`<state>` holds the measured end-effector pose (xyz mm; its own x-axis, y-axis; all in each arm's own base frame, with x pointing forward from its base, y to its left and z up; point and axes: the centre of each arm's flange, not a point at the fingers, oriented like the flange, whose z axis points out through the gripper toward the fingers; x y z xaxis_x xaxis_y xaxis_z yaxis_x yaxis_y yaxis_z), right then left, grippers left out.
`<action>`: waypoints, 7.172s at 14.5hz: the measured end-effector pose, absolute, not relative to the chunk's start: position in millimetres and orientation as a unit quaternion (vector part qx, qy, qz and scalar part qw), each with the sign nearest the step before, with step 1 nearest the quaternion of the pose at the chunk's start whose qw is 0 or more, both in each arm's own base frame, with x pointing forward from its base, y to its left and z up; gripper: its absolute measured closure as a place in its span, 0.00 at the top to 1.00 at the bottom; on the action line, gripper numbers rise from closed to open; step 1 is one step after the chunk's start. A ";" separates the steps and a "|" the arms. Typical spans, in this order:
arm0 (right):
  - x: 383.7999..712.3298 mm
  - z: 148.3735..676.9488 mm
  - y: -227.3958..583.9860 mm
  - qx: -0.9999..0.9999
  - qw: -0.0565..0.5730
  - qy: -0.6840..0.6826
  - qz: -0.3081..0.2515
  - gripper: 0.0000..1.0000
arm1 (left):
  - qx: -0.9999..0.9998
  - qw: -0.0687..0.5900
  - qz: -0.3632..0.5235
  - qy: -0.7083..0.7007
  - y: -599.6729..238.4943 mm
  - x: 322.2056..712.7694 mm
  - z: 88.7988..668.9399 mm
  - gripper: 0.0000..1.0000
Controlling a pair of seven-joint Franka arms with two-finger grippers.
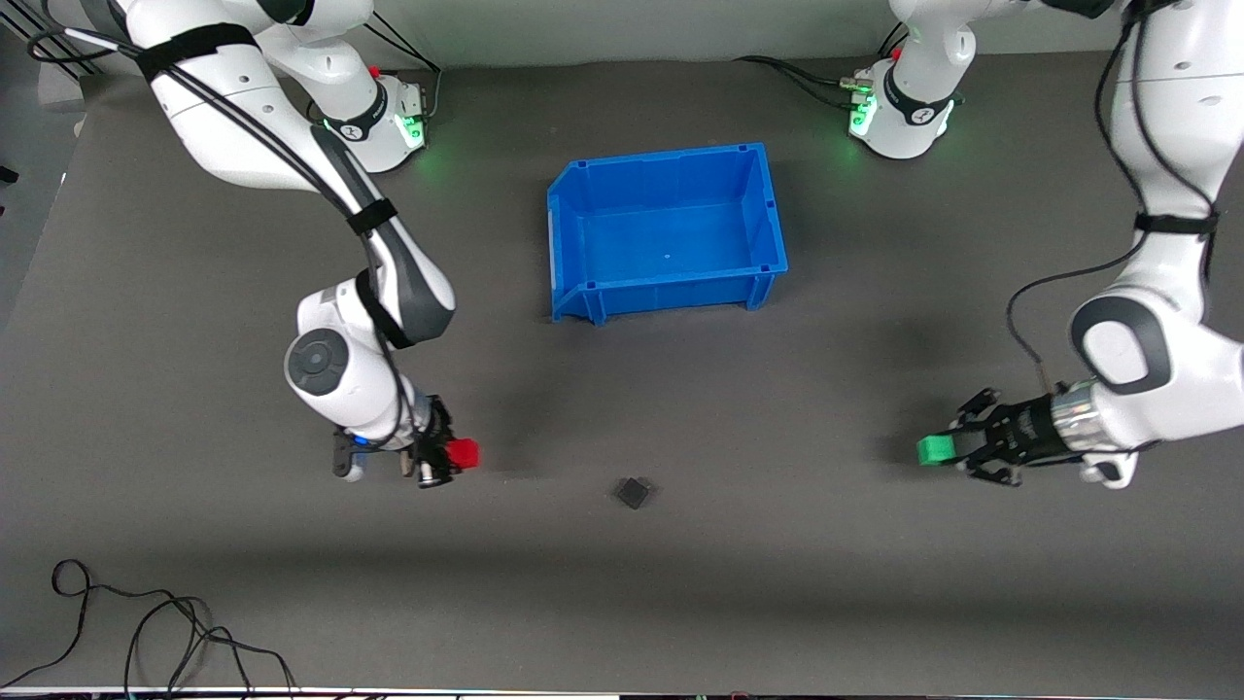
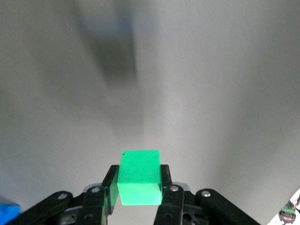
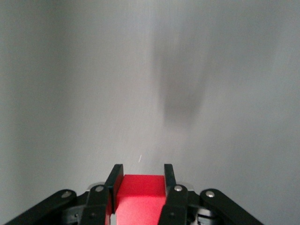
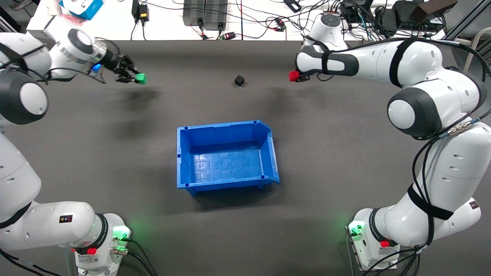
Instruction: Attach green and red cubes to black cube
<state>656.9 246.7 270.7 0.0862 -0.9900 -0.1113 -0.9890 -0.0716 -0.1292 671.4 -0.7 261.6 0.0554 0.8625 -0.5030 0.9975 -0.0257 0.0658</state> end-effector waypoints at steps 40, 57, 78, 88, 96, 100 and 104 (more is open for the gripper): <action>669.2 161.1 429.9 -0.625 0.159 0.762 0.064 0.39 | 0.668 0.240 -0.119 0.694 -221.7 698.8 233.3 0.37; 654.1 164.6 456.4 -0.713 0.146 0.685 0.018 0.39 | 0.678 0.235 -0.108 0.688 -329.8 656.2 190.3 0.37; 613.1 380.4 290.5 -0.767 0.105 0.632 -0.035 1.00 | 0.715 0.187 -0.095 0.667 -302.1 672.0 208.7 1.00; 564.0 506.3 146.1 -0.955 -0.013 0.296 -0.004 1.00 | 0.881 0.057 -0.143 0.448 -30.3 666.3 373.7 1.00; 558.6 613.1 68.7 -0.992 -0.013 0.121 -0.017 1.00 | 0.965 0.010 -0.137 0.224 -10.3 617.3 473.9 1.00; 553.2 641.8 59.5 -0.996 -0.014 0.085 -0.016 1.00 | 0.990 -0.010 -0.106 0.088 -18.1 606.0 508.8 1.00; 551.8 644.1 44.3 -0.998 -0.013 0.063 -0.005 1.00 | 0.998 -0.005 -0.070 -0.003 -27.3 595.7 545.6 1.00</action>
